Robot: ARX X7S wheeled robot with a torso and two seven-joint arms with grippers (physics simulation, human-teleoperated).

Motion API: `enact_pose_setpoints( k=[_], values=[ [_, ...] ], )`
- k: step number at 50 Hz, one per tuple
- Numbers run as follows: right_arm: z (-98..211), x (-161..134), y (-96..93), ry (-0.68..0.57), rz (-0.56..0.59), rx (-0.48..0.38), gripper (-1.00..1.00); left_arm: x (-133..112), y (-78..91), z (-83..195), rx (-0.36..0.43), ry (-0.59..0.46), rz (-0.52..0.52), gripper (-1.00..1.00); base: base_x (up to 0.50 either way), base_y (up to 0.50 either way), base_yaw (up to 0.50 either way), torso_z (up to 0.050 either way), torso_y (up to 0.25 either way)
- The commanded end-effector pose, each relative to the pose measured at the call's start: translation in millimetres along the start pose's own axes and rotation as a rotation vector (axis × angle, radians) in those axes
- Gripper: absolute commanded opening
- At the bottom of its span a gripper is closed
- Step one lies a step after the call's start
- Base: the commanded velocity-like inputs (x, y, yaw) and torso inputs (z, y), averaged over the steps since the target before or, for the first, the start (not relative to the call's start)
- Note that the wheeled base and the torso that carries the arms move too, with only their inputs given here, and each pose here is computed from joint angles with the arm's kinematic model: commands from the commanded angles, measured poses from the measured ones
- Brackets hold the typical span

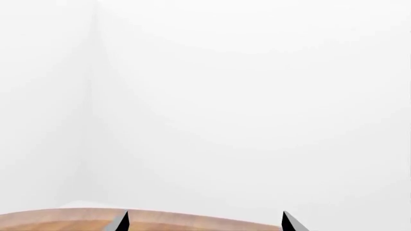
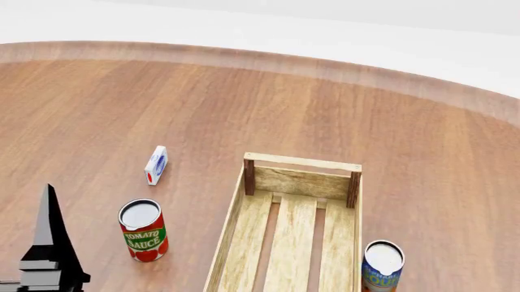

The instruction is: Pick up the butter and put it in the tray.

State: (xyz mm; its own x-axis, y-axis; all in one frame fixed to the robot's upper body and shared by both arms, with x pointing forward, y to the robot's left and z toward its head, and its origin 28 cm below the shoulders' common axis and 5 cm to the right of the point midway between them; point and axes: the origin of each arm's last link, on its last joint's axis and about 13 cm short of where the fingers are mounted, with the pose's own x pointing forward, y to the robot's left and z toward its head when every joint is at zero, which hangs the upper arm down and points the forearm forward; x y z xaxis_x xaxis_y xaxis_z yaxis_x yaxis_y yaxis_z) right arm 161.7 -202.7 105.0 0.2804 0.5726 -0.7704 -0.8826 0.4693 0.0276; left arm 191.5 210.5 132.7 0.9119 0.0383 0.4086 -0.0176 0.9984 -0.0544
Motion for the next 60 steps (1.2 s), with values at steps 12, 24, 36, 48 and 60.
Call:
enact_pose_setpoints(
  k=[12,24,36,48,60],
  values=[
    [0,-5,-0.2,0.016,-0.017,0.002,1.00,-1,-0.5,0,0.001,0.003,-0.003,1.00,0.00,0.00,0.00,0.000,0.000],
    [2,-4,-6.2,0.020,-0.058,-0.019,1.00,-1,-0.7,-1,0.002,0.004,-0.005,1.00,0.00,0.00,0.00,0.000,0.000],
    [1,7,-11.6,0.059,-0.077,-0.049,1.00,-1,0.5,1,0.002,0.002,0.001,1.00,0.00,0.00,0.00,0.000,0.000],
    [-8,26,-10.8,0.110,-0.039,-0.053,1.00,0,1.5,1,0.001,0.001,0.005,1.00,0.00,0.00,0.00,0.000,0.000],
    [-23,37,-2.8,0.136,0.014,-0.023,1.00,0,1.8,0,0.001,0.000,0.006,1.00,0.00,0.00,0.00,0.000,0.000]
  ],
)
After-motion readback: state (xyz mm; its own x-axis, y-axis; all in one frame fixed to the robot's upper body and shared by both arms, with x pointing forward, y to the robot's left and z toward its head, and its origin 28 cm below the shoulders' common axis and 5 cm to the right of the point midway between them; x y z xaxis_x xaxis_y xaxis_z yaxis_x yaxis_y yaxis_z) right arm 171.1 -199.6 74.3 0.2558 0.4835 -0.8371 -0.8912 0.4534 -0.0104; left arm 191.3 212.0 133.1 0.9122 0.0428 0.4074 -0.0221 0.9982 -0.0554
